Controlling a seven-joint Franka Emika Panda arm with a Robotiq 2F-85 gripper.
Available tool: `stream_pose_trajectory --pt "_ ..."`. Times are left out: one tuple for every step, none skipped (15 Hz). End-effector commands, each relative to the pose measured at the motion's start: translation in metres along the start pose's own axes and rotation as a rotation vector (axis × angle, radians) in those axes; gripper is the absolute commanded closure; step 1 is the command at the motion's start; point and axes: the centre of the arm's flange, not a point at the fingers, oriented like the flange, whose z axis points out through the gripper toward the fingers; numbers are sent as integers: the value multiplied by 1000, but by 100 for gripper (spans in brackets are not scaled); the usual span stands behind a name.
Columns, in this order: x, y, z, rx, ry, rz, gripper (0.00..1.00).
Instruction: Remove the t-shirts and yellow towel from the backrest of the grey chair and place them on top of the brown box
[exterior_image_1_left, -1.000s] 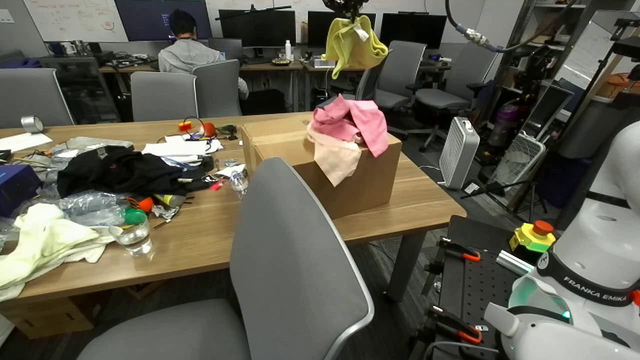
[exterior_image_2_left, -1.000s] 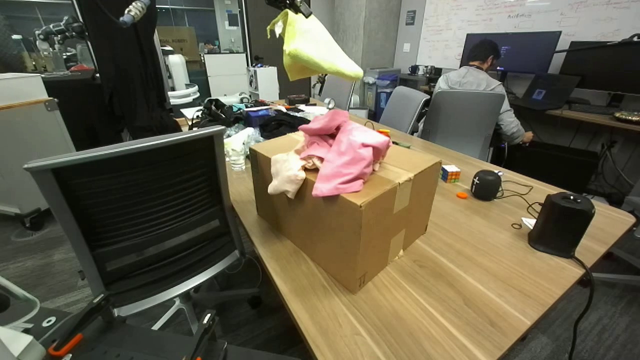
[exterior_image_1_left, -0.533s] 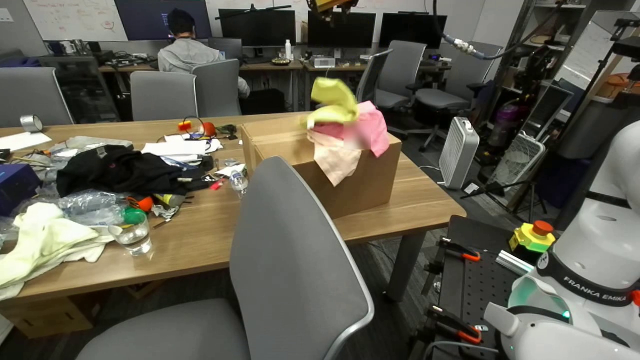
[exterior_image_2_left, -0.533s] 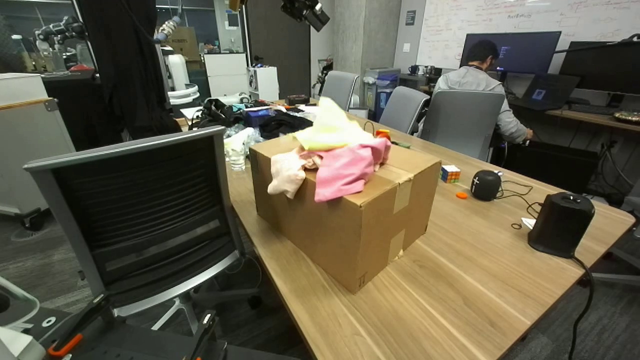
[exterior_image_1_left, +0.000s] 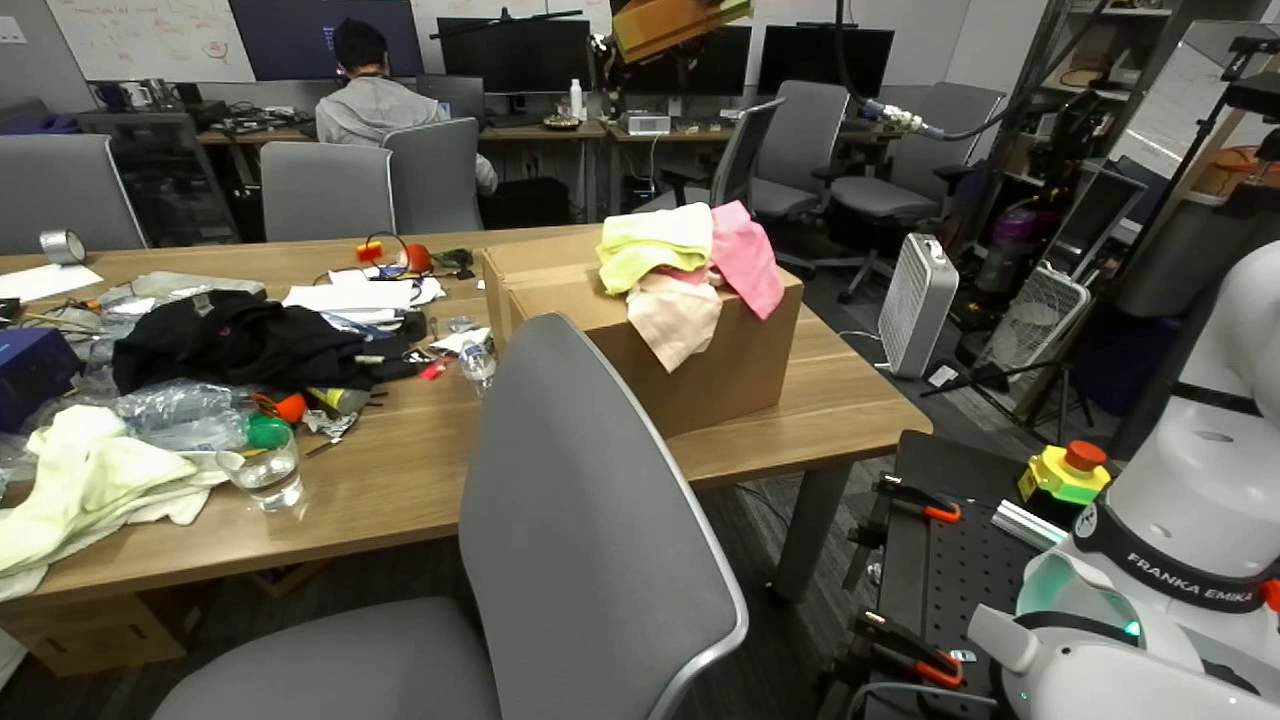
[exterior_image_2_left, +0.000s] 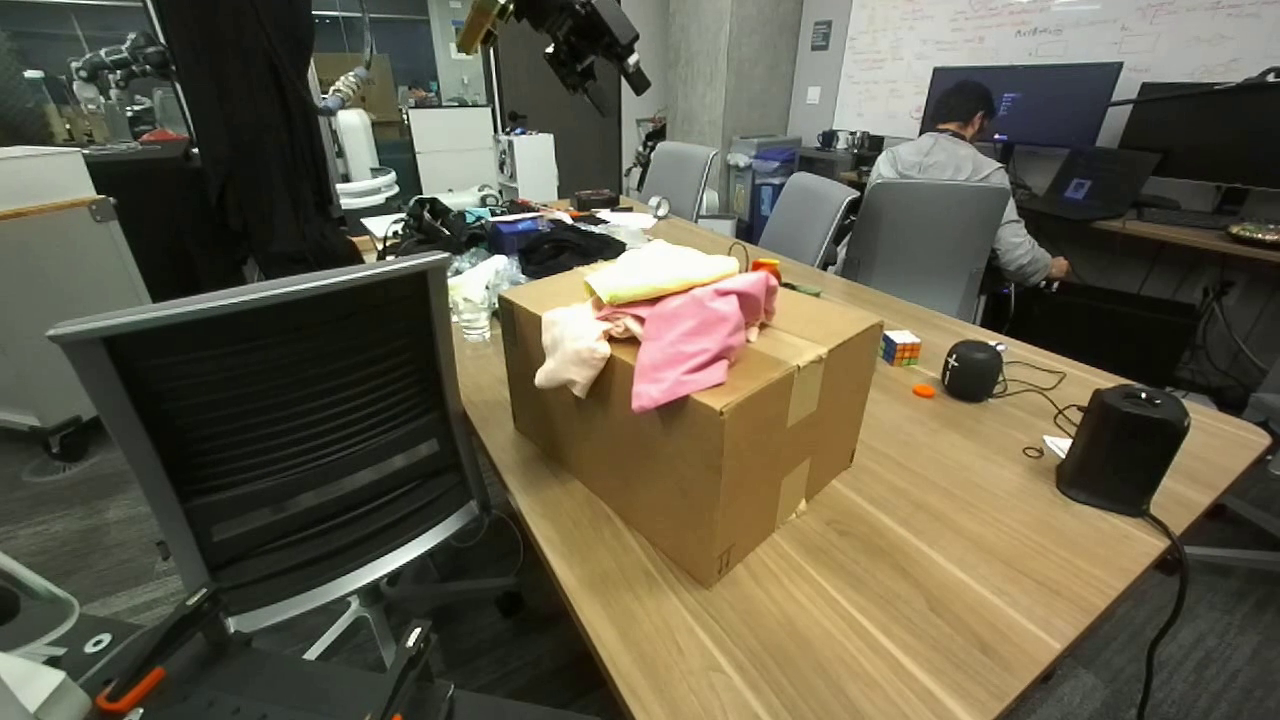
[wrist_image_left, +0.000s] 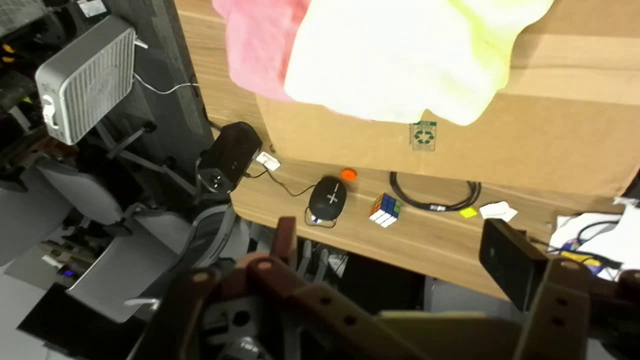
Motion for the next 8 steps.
stream_pose_trajectory --pt "-12 41 -13 120 -108 -116 0" --pt "-17 50 -14 148 -140 -147 0" --pt "-23 61 -16 173 -168 -182 0" --pt "-29 71 -16 194 -194 -217 0" --pt "-36 83 -16 208 -211 -253 0" --pt "-44 92 -17 226 -234 -294 0" --pt "-51 104 -16 240 -254 -333 0" --pt "-59 117 -18 253 -278 -378 0"
